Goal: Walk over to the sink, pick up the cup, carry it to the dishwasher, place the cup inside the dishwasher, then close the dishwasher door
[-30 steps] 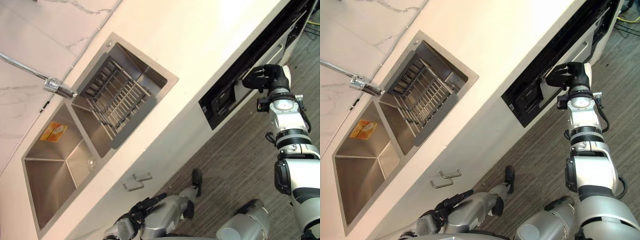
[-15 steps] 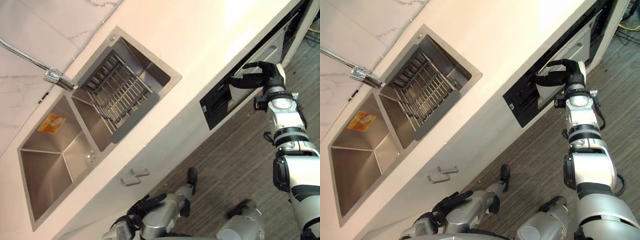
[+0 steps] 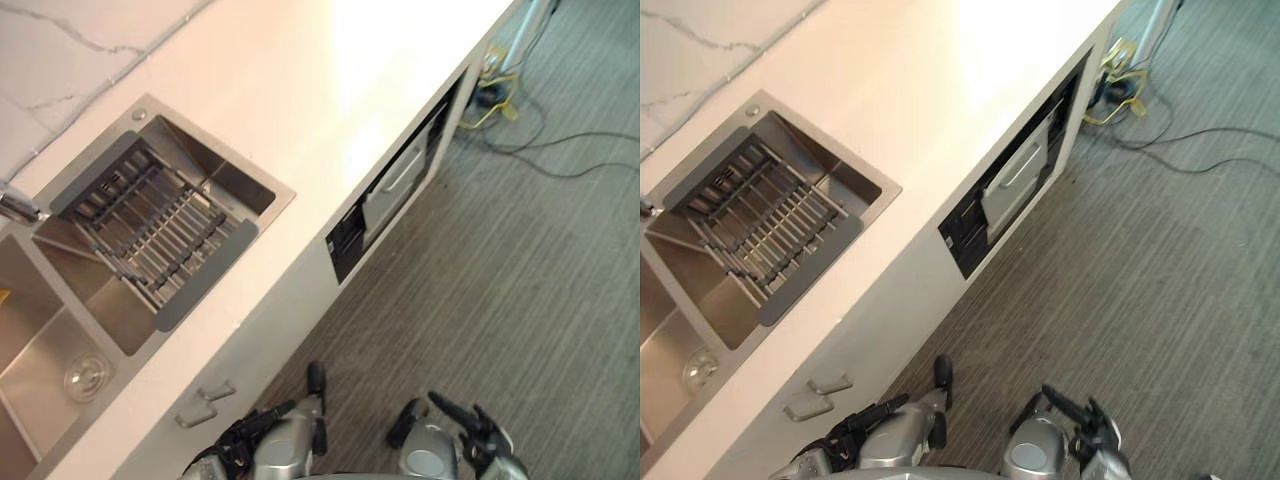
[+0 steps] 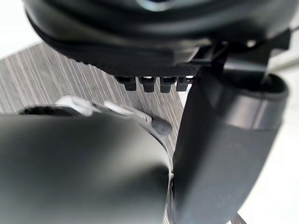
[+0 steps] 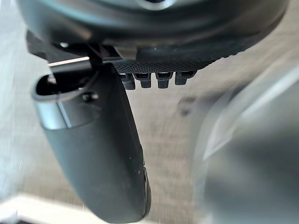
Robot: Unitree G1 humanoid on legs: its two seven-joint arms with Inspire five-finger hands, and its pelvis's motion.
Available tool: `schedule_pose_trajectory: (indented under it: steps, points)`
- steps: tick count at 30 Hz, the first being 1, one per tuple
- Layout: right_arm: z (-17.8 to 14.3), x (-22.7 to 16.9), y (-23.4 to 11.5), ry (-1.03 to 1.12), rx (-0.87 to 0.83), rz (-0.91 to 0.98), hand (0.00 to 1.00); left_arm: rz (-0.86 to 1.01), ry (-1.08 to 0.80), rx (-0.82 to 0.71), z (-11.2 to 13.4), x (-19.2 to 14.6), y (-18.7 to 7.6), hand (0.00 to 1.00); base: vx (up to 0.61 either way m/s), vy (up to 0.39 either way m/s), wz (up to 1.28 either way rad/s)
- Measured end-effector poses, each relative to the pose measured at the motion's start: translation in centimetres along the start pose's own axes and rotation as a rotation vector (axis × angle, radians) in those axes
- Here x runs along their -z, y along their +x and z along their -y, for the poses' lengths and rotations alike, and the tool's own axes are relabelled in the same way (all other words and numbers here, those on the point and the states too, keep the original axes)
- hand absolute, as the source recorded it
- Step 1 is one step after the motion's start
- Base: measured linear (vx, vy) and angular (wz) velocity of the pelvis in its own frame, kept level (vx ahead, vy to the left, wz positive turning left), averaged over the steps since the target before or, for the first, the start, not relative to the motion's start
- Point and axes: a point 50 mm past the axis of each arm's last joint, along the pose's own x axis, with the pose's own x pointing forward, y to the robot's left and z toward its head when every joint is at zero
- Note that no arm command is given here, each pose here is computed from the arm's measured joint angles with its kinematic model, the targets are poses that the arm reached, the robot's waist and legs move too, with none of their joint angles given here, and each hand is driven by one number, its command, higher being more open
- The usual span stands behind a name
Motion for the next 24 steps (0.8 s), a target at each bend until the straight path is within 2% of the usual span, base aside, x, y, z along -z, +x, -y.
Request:
schedule_pose_trajectory:
  steps: [4,13,18,24]
  points:
    - [-0.2,1.2,-0.2,-0.037,0.022,-0.043,1.00,0.006,-0.007,-0.032,-1.0,0.2,-0.2,1.00,-0.01,-0.039,0.01]
    - [-1.9,1.0,0.0,-0.046,-0.013,-0.049,1.00,-0.017,0.022,-0.070,-2.2,1.1,-0.6,1.00,0.08,0.065,0.33]
    - [-3.1,3.2,-0.7,-0.052,-0.052,-0.096,1.00,-0.050,0.040,-0.099,-2.5,1.4,-0.7,1.00,0.15,-0.043,0.74]
    - [-2.0,3.8,-0.9,-0.068,-0.020,-0.103,1.00,-0.065,-0.048,-0.147,-3.0,2.6,-0.9,1.00,0.12,-0.129,0.58]
